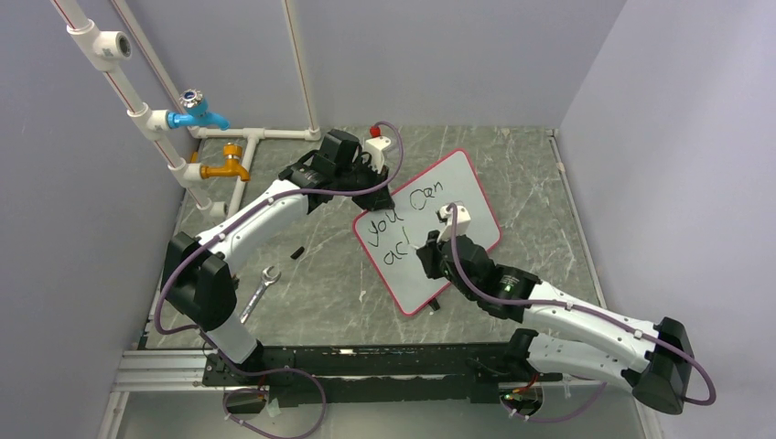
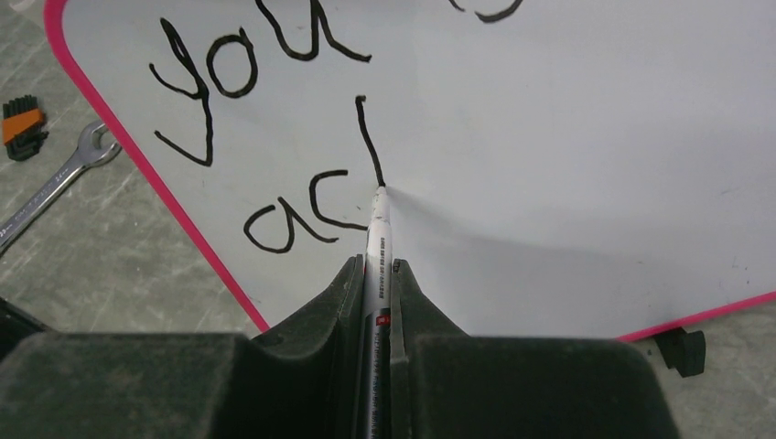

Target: Write a sentence on the whiteboard

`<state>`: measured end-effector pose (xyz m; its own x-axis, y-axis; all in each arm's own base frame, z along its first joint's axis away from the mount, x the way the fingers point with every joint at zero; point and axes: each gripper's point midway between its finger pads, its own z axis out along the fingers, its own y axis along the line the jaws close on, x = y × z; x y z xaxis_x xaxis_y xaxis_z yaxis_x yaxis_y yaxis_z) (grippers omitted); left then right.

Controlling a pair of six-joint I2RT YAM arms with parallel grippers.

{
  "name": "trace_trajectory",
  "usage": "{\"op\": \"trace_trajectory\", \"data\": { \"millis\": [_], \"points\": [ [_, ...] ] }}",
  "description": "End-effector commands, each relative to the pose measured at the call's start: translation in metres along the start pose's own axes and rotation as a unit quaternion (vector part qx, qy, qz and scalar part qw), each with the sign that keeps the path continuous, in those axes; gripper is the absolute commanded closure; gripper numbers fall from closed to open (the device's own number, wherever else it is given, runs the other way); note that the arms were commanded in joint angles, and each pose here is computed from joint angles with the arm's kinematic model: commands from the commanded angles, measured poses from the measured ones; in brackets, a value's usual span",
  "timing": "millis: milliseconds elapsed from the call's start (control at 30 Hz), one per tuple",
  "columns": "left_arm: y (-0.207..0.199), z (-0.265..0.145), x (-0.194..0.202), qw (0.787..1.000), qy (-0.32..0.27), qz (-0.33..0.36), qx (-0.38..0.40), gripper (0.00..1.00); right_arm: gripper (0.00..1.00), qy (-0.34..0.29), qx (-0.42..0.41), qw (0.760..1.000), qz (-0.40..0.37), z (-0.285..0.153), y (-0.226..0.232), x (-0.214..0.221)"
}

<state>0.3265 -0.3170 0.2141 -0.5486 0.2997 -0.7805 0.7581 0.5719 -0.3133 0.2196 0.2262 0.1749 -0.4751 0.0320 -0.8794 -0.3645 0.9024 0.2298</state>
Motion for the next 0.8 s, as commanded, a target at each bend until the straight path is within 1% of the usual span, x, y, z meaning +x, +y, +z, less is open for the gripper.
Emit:
{"op": "trace_trajectory", "data": {
  "millis": [0,233,767],
  "points": [
    [0.008,-0.015,-0.022,0.997,-0.037,0.054,-0.032,1.00,1.00,0.019,-0.008,1.000,0.019,-0.006,-0.002,0.015],
    [0.008,-0.015,-0.022,0.997,-0.038,0.054,-0.032,1.00,1.00,0.022,-0.012,0.999,0.025,-0.009,-0.002,0.016],
    [0.007,-0.016,-0.022,0.997,-0.038,0.055,-0.029,1.00,1.00,-0.008,0.008,1.000,0.010,-0.004,0.003,-0.018]
  ]
}}
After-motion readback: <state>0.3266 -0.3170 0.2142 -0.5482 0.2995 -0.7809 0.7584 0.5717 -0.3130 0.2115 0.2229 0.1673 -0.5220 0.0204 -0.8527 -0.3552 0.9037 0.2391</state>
